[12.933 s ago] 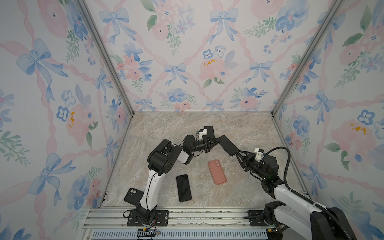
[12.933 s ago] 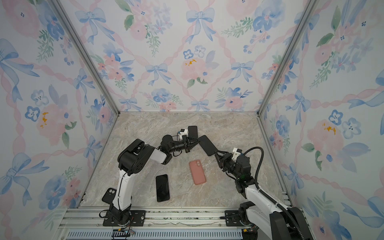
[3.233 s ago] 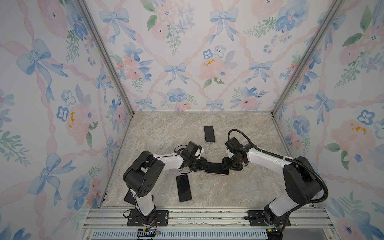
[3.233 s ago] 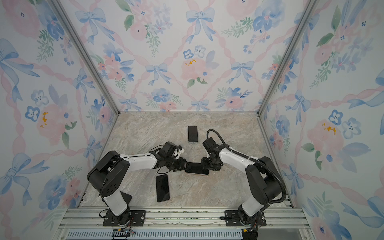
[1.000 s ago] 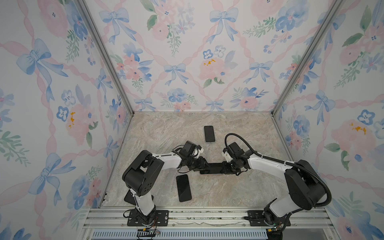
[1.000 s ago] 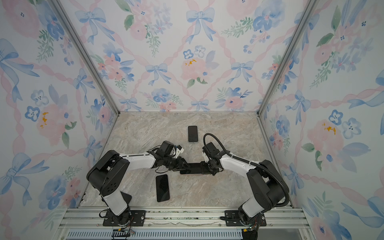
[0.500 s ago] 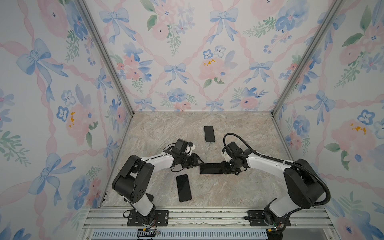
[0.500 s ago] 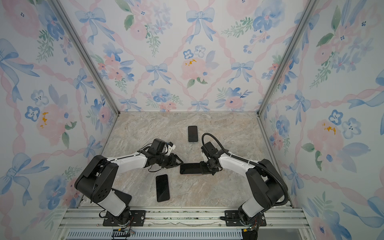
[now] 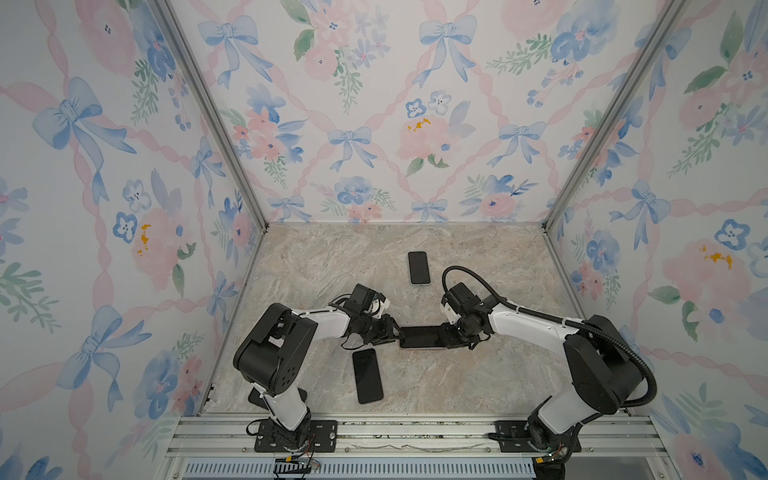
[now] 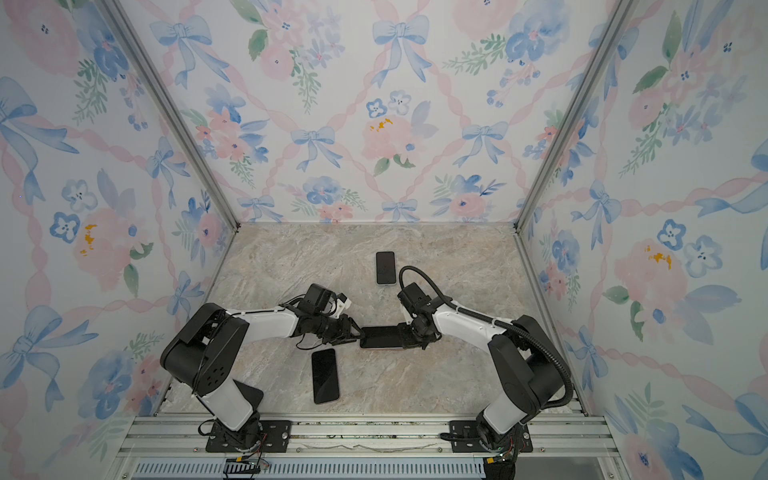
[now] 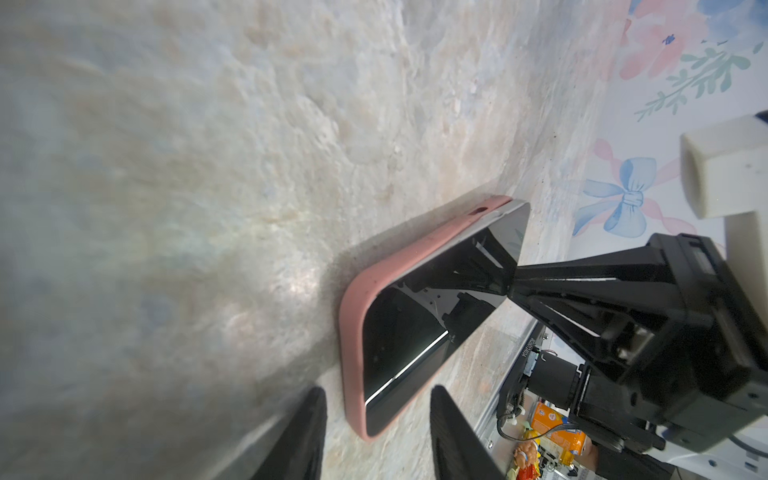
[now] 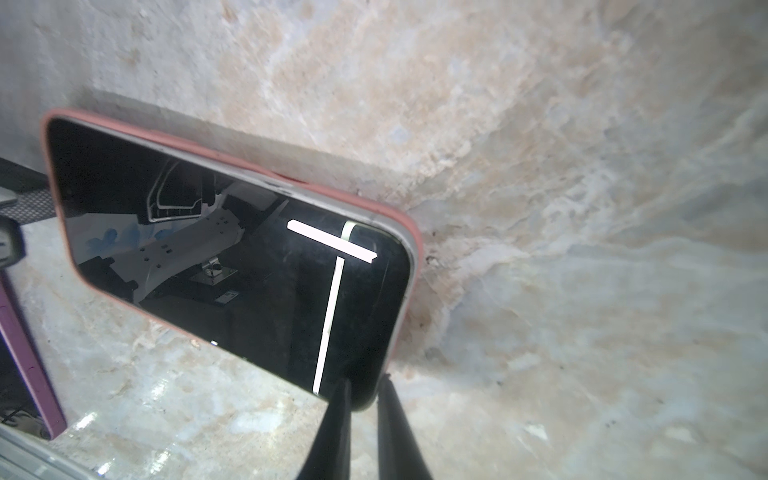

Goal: Put the phone into the phone case

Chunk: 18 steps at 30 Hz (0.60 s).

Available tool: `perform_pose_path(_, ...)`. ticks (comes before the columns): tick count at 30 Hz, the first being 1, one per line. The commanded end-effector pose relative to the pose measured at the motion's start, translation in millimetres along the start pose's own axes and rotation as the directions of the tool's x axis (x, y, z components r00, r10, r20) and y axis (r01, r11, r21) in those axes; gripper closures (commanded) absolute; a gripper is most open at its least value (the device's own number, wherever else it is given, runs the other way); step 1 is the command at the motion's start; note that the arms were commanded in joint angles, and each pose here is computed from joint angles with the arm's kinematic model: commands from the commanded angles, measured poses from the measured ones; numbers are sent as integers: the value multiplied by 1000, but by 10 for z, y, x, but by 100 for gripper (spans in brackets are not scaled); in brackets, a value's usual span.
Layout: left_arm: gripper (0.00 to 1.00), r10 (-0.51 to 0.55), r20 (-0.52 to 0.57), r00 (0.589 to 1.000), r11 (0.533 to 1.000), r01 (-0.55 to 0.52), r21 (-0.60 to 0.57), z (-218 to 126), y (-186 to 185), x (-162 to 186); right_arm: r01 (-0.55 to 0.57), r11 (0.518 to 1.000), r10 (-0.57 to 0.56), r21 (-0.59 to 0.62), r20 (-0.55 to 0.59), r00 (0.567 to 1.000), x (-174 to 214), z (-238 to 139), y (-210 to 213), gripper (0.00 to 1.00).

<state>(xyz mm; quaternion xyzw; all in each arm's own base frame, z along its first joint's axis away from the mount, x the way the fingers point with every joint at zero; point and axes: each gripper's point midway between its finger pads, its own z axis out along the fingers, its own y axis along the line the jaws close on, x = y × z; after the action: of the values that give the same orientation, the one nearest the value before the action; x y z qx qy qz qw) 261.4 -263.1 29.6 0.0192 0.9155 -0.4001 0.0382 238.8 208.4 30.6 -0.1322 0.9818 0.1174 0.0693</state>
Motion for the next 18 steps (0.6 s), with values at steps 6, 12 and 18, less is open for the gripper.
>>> perform_pose_path(6, 58, -13, -26, 1000, 1000, 13, -13, 96, 94, 67, 46, 997, -36, 61, -160, 987, 434, 389, -72, 87)
perform_pose_path(12, 58, -13, -23, 1000, 1000, 13, -9, 95, 93, 62, 48, 995, -33, 84, -173, 984, 461, 444, -108, 88)
perform_pose_path(18, 58, -12, -23, 1000, 1000, 12, -8, 92, 98, 64, 45, 997, -35, 61, -151, 988, 422, 379, -54, 88)
